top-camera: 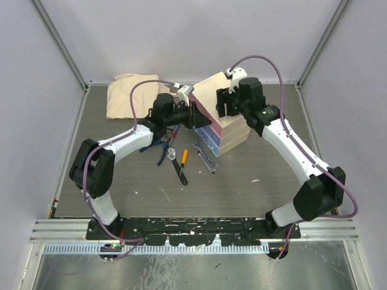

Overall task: Sort the tools into containers
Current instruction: Open the drawer in the storage box.

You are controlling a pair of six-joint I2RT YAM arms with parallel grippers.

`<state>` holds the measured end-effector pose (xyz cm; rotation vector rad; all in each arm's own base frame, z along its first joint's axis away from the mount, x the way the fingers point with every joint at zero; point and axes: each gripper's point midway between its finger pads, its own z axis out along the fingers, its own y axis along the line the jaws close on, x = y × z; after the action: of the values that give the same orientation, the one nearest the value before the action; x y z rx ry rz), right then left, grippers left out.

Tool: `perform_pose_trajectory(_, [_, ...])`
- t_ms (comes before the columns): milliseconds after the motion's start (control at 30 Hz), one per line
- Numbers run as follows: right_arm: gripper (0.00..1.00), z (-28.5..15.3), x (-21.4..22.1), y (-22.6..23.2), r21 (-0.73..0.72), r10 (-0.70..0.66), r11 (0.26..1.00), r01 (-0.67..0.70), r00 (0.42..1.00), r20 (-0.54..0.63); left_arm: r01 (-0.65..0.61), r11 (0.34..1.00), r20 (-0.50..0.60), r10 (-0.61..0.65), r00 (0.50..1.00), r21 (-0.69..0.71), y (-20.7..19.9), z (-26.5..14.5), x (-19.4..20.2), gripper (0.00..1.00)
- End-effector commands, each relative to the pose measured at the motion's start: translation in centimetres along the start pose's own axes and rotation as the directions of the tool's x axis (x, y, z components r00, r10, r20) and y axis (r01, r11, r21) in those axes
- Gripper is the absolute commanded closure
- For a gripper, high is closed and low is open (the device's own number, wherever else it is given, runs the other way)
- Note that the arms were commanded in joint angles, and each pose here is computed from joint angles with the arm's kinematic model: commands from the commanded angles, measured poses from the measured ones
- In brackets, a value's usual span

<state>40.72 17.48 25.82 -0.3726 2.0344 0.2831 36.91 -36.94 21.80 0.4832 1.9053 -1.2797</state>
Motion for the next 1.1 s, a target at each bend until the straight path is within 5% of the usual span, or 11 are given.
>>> perform_pose_trajectory(0, [0.3,0.8,5.7,-0.6,0.041,0.016,0.999,-0.008,0.979,-0.202,-0.074,0.997,0.033,0.074,0.997,0.023,-1.7,-1.9,-1.1,0.87])
perform_pose_trajectory(1067, [0.3,0.5,4.1,-0.5,0.038,0.027,0.999,-0.021,0.984,-0.177,-0.159,0.979,-0.043,0.155,0.987,-0.124,-1.9,-11.7,4.5,0.87])
